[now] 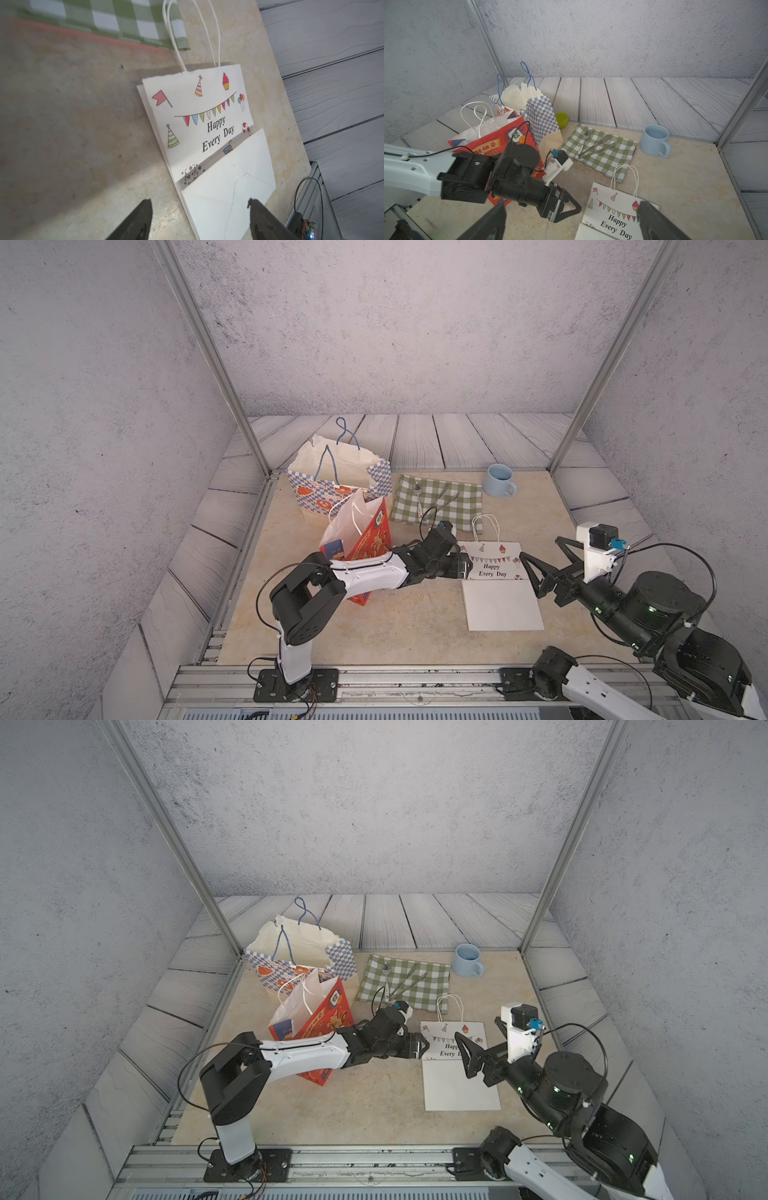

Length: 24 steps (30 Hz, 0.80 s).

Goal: Put away the paper bag
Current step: Place the paper bag at the center of the board, then pick up the paper bag from the center of the board.

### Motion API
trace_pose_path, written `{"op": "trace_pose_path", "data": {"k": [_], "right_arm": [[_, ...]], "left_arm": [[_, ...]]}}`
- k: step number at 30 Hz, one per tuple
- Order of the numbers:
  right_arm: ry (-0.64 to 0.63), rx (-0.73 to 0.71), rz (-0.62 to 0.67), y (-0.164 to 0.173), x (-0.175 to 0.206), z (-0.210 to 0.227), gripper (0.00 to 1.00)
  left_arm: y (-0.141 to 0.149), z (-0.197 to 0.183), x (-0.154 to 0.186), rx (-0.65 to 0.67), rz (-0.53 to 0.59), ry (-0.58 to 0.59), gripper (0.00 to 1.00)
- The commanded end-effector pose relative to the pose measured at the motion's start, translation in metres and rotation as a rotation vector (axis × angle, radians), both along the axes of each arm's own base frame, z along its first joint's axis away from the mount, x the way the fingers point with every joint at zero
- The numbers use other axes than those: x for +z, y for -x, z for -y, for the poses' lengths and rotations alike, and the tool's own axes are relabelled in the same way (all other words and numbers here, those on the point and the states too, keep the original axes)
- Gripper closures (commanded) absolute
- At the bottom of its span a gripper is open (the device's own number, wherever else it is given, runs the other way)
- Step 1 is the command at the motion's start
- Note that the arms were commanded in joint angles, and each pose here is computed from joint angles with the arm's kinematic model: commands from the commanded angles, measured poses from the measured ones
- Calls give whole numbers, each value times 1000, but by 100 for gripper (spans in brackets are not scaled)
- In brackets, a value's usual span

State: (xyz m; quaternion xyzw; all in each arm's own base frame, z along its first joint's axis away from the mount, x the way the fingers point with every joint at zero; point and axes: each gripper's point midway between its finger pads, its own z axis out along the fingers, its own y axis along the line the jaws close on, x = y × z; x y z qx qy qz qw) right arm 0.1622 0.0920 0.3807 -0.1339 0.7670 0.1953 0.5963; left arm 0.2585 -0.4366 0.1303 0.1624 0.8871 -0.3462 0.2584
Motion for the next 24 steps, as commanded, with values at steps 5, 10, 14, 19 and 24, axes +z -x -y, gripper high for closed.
{"op": "trace_pose_path", "data": {"k": [5, 10, 14, 19, 24], "right_arm": [[2, -19, -12, -18, -8, -13, 1], [35, -40, -70, -32, -17, -22, 1], [32, -25, -84, -41, -16, -35, 1], [41, 46, -85, -46, -16, -55, 1], [42, 40, -93, -52, -16, -60, 1]], "left_arm": [[13, -53, 88, -54, 363, -107, 28], [21, -92, 142, -53, 540, -106, 29], [18, -136, 185, 15, 592, -193, 23], [14, -191, 236, 77, 666, -314, 17], [-4, -272, 253, 268, 551, -463, 19]]}}
